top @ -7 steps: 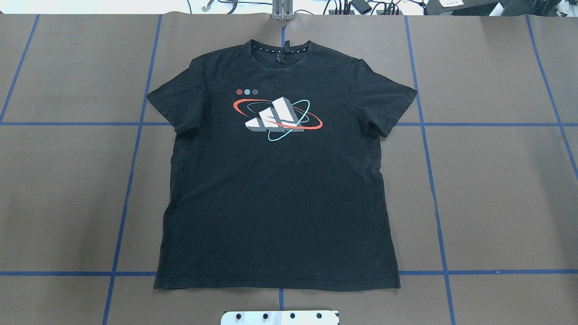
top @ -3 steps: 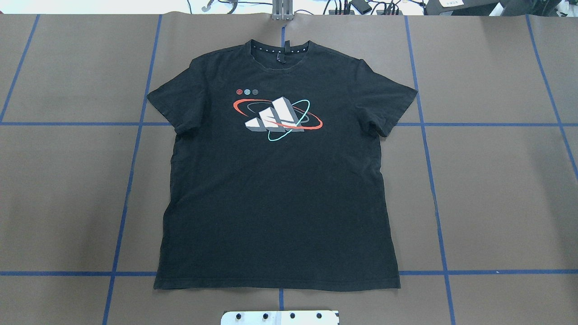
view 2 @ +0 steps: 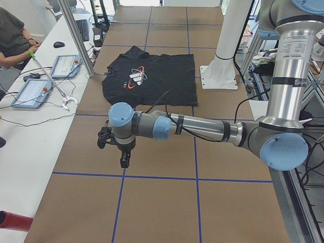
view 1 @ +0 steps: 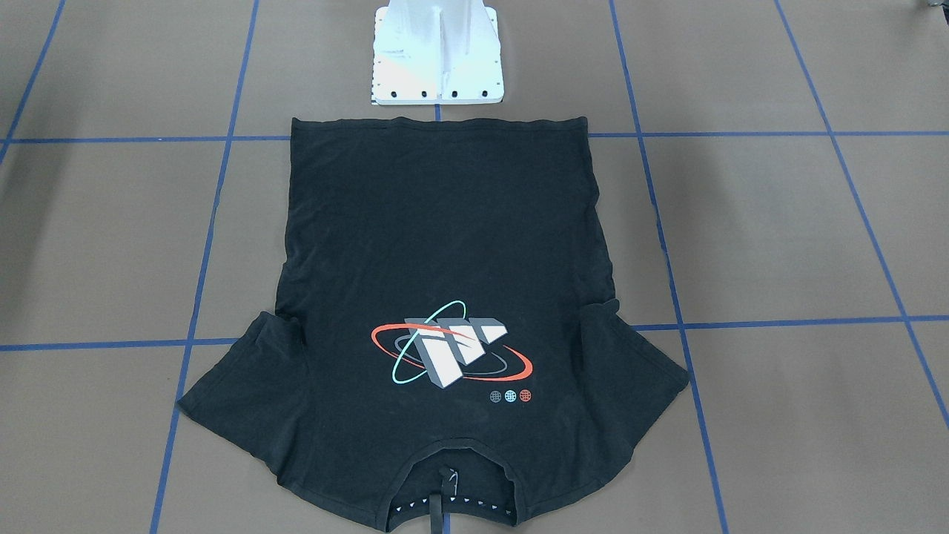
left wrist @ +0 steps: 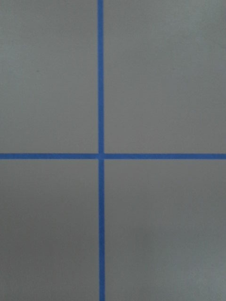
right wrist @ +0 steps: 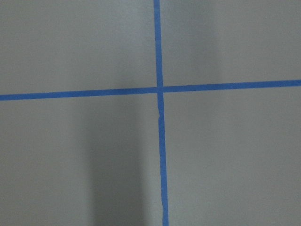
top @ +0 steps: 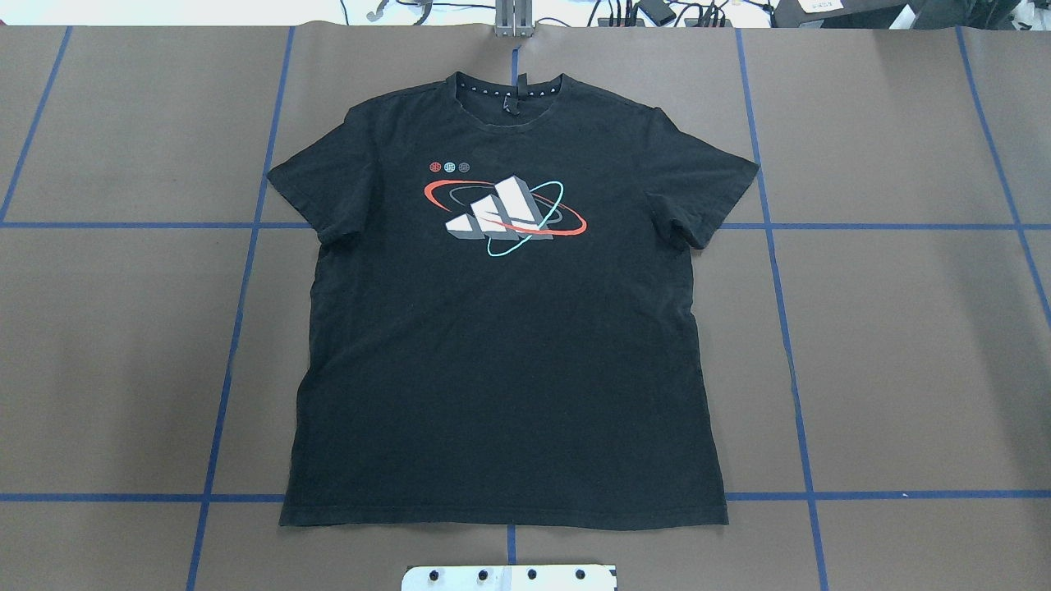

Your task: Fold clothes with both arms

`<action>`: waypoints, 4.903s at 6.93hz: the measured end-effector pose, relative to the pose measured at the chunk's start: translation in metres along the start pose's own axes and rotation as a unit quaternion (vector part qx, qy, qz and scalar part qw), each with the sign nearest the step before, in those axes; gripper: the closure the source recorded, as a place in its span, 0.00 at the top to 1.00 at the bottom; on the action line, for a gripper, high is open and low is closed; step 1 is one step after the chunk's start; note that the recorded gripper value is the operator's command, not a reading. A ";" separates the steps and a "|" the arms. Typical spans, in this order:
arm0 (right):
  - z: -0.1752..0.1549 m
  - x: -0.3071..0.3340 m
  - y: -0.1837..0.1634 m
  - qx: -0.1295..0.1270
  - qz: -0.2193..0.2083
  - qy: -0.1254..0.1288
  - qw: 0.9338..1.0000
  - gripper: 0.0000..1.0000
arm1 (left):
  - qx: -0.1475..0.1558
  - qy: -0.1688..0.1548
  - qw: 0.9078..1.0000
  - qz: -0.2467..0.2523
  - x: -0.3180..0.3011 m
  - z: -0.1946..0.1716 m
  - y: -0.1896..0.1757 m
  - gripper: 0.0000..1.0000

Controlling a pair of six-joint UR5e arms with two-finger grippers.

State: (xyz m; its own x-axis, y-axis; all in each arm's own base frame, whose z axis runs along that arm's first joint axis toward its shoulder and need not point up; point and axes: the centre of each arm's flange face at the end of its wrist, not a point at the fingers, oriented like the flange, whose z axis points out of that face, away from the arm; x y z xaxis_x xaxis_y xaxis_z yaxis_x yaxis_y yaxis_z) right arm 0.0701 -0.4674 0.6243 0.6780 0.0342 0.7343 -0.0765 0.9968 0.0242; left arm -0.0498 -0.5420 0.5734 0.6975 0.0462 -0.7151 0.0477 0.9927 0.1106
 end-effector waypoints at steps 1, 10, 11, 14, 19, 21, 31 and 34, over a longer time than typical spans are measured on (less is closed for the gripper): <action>-0.005 -0.015 -0.014 0.007 -0.010 -0.001 1.000 1.00 | 0.016 0.004 1.000 0.017 0.016 -0.012 -0.017 1.00; 0.062 -0.214 -0.111 0.032 -0.155 -0.053 0.986 1.00 | 0.143 0.052 0.977 0.151 0.107 -0.005 -0.069 1.00; 0.073 -0.238 -0.126 0.034 -0.158 -0.063 0.985 1.00 | 0.159 0.058 0.973 0.157 0.096 0.006 -0.067 1.00; 0.090 -0.311 -0.171 0.036 -0.175 -0.068 0.982 0.98 | 0.167 0.075 0.975 0.129 0.092 0.036 -0.072 0.99; 0.162 -0.385 -0.168 0.089 -0.142 -0.057 0.984 0.91 | 0.204 0.093 0.972 0.071 0.118 0.054 -0.074 0.99; 0.181 -0.402 -0.171 0.086 -0.141 -0.053 0.985 0.90 | 0.207 0.096 0.971 0.071 0.122 0.053 -0.074 0.99; 0.234 -0.398 -0.167 0.056 -0.131 -0.023 0.990 0.61 | 0.211 0.101 0.970 0.071 0.129 0.047 -0.078 0.99; 0.235 -0.398 -0.167 0.054 -0.130 -0.022 0.990 0.29 | 0.211 0.101 0.970 0.071 0.128 0.048 -0.078 0.99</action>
State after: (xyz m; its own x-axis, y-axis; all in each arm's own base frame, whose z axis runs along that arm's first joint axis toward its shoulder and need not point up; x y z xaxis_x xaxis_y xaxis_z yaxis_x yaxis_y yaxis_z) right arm -0.3588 -0.6645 0.4877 0.6531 -0.2288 0.7219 0.0173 0.9575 0.2878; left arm 0.0703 -0.6185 0.5060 0.5668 0.2423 -0.7874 0.2786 0.8431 0.4600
